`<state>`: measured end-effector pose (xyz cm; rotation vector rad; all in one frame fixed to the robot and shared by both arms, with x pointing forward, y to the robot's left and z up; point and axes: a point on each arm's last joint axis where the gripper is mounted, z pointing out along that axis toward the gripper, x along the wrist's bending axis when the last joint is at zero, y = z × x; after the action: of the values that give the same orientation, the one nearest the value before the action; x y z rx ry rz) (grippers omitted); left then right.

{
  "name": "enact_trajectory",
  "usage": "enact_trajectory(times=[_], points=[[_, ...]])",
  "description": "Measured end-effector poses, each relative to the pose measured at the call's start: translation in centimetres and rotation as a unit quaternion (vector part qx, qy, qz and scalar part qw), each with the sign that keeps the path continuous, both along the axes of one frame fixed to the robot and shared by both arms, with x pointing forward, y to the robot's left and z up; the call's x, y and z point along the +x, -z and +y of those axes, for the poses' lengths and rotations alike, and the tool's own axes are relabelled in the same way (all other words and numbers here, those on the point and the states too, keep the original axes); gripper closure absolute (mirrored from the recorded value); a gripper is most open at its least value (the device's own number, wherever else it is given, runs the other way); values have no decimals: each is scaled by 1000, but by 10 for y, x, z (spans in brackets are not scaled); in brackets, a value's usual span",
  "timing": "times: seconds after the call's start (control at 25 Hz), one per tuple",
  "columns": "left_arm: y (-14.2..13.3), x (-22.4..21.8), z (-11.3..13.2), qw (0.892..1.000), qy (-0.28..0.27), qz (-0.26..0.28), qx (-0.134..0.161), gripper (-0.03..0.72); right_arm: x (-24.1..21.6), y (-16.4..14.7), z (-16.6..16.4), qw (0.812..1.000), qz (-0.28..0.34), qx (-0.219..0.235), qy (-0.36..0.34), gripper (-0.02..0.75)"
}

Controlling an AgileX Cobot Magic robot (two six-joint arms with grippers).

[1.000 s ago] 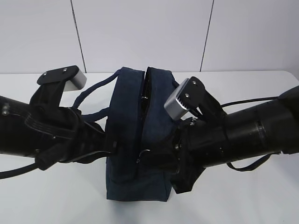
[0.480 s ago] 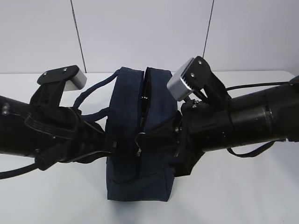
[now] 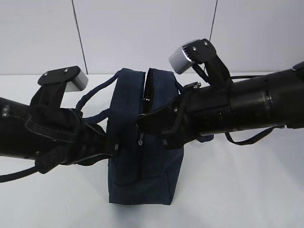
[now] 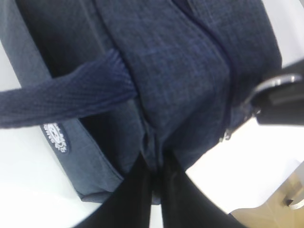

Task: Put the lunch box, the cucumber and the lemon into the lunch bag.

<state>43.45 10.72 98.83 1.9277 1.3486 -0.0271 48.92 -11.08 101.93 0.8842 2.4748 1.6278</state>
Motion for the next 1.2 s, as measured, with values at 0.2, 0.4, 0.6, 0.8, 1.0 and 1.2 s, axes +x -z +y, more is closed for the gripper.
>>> enact_trajectory(times=[0.2,0.4,0.6,0.8,1.0,1.2], points=[[0,0,0,1000,2,-6,4,685,7,-10,2,999,28,24,36,751],[0,1,1,1000,5,-9,7,685,11,-12,1,995,63,39,73,751],[0,1,1,1000,5,-10,7,685,15,-14,-1,990,79,54,107,751],[0,1,1,1000,8,-14,11,685,24,-17,2,985,88,75,129,751],[0,1,1,1000,13,-18,15,685,36,-17,6,982,90,79,145,751],[0,1,1,1000,14,-19,17,685,53,-10,1,976,108,85,169,751]])
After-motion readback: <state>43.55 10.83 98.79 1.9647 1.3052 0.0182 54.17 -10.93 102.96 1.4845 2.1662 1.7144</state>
